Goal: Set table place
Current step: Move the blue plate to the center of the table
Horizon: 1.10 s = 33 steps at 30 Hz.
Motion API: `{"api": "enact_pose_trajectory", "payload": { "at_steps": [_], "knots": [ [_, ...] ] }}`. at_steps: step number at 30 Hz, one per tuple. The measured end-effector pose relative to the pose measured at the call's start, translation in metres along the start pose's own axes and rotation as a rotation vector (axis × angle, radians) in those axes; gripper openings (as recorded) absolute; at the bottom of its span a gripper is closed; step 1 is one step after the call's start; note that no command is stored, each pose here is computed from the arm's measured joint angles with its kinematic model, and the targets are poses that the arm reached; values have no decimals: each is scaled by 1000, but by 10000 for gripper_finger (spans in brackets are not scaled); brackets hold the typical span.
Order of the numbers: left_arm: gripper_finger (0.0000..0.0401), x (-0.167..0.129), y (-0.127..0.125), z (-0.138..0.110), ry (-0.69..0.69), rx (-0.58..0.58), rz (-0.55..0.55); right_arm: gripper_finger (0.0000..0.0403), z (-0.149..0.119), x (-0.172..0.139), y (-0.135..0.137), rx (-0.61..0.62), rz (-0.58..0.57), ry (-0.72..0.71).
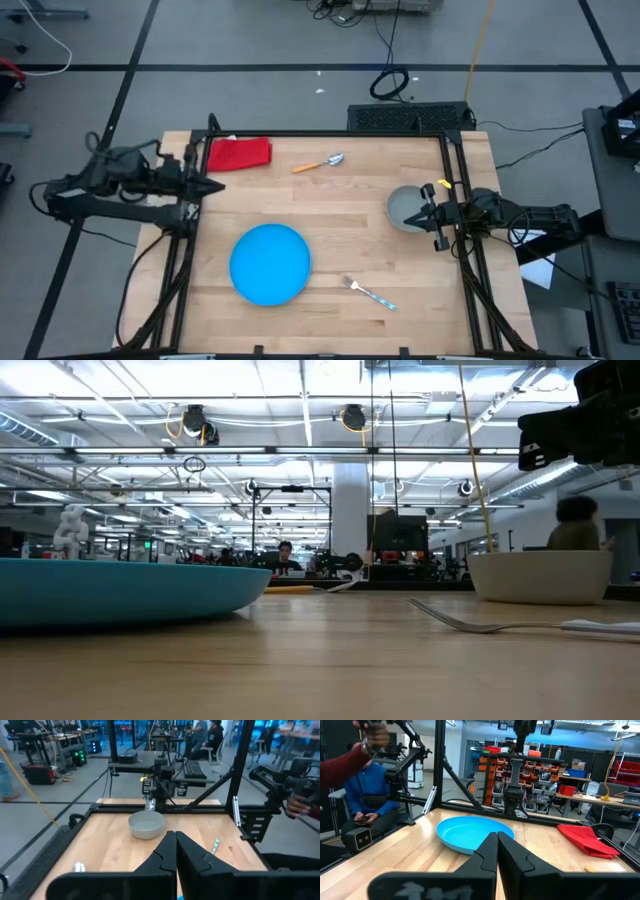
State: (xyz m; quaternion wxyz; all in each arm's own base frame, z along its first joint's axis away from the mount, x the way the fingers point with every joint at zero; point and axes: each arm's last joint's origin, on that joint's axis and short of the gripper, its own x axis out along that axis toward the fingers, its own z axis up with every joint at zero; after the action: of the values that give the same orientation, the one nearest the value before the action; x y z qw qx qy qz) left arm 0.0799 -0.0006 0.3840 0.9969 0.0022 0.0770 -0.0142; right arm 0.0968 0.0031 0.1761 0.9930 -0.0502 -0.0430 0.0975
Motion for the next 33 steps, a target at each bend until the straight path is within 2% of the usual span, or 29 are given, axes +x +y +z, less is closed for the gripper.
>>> {"api": "enact_pose_trajectory", "payload": {
  "at_steps": [8,16,23,26,30,33],
  "knots": [
    [1,-15,0,62,55,60,5,0,0,0,0,0,0,0],
    [1,-23,0,105,97,73,3,0,0,0,0,3,0,0],
    [7,-15,1,111,108,67,30,0,6,0,-1,158,-6,-58],
    [10,-13,2,111,113,82,44,0,6,0,-2,221,-57,-49],
    [4,-10,1,111,120,120,28,0,41,-4,-5,235,-73,-105],
    [2,-9,1,111,122,144,24,0,65,-3,-8,223,-78,-46]
  ]
}}
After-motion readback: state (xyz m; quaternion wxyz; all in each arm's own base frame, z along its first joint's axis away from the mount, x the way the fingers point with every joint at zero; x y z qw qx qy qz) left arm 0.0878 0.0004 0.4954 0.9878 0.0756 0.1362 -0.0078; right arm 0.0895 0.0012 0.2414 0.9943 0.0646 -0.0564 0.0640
